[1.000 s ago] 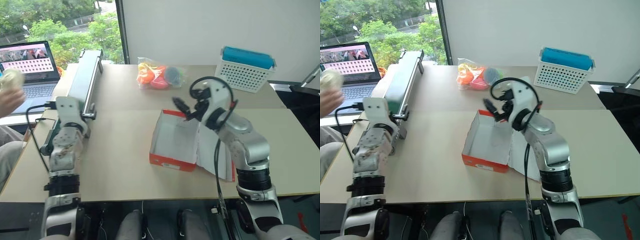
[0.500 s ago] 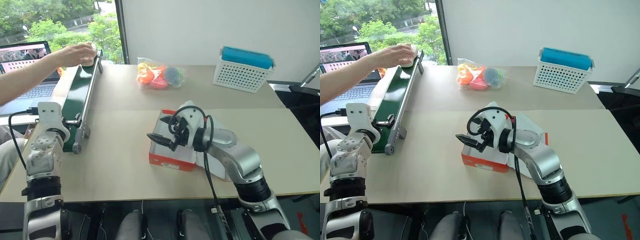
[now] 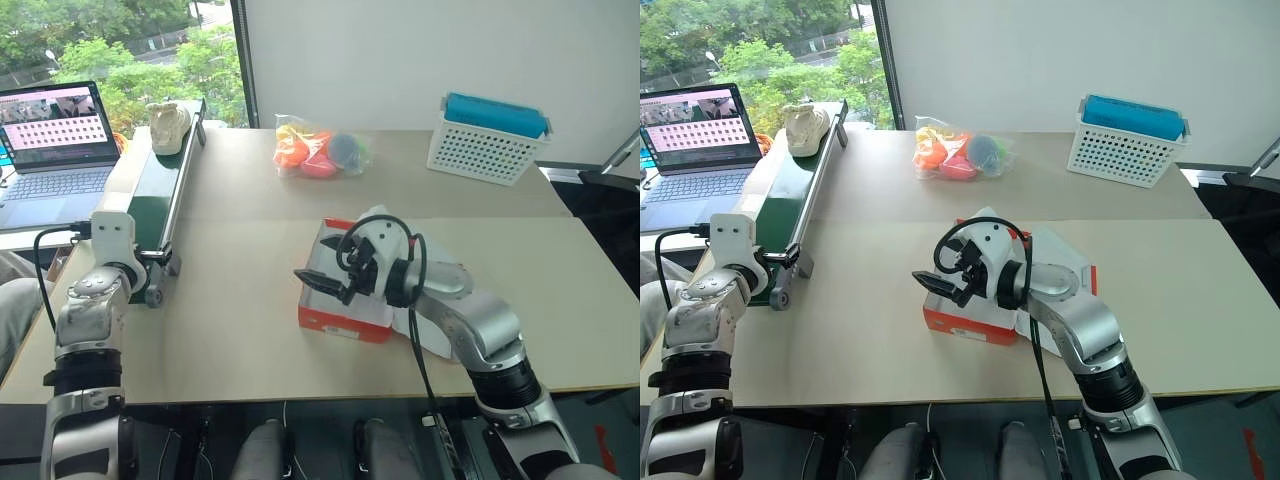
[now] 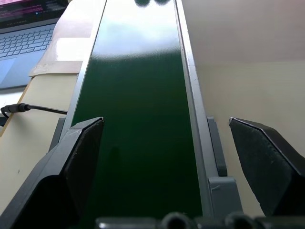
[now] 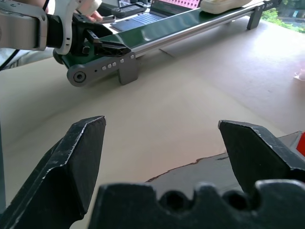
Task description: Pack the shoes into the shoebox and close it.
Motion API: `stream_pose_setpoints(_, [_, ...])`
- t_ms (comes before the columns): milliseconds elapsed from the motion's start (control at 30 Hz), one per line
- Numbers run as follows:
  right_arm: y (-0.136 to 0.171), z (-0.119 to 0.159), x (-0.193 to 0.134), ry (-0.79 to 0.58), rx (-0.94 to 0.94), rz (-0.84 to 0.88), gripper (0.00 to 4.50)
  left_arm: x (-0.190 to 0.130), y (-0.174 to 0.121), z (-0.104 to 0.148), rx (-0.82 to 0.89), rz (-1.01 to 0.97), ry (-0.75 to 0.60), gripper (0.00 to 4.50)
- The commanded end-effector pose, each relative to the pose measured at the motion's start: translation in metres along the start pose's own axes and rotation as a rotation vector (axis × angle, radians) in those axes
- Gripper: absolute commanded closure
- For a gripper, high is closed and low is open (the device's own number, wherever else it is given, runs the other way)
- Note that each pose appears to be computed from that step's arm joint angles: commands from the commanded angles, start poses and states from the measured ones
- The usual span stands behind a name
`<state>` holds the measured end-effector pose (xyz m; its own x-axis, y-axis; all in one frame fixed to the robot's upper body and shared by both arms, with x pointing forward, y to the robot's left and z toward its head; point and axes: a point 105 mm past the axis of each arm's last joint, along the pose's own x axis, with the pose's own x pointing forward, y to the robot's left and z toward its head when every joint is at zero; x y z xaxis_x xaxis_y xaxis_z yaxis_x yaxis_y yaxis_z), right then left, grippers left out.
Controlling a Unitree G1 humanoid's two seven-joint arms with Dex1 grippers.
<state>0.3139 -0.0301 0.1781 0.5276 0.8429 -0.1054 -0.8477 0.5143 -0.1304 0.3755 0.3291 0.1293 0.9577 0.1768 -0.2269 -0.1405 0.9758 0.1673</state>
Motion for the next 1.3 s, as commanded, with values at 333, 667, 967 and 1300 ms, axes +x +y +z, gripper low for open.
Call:
stream_pose_setpoints(333, [-0.004,0.003,0.000,-0.018,-0.023,-0.049,0.05,0.005,0.012,0.028,0.010,0.032,-0.053,0.00])
stream_pose_setpoints(667, [-0.009,0.002,-0.002,-0.019,-0.017,-0.085,0.05,0.008,0.014,0.024,0.011,0.037,-0.043,0.00])
stream_pose_setpoints(967, [-0.009,0.001,-0.003,-0.023,-0.006,-0.094,0.05,0.007,0.019,0.020,0.011,0.049,-0.035,0.00])
stream_pose_setpoints(1300, [-0.011,0.004,-0.004,-0.039,0.003,-0.108,0.05,0.009,0.026,0.017,0.013,0.087,-0.020,0.00])
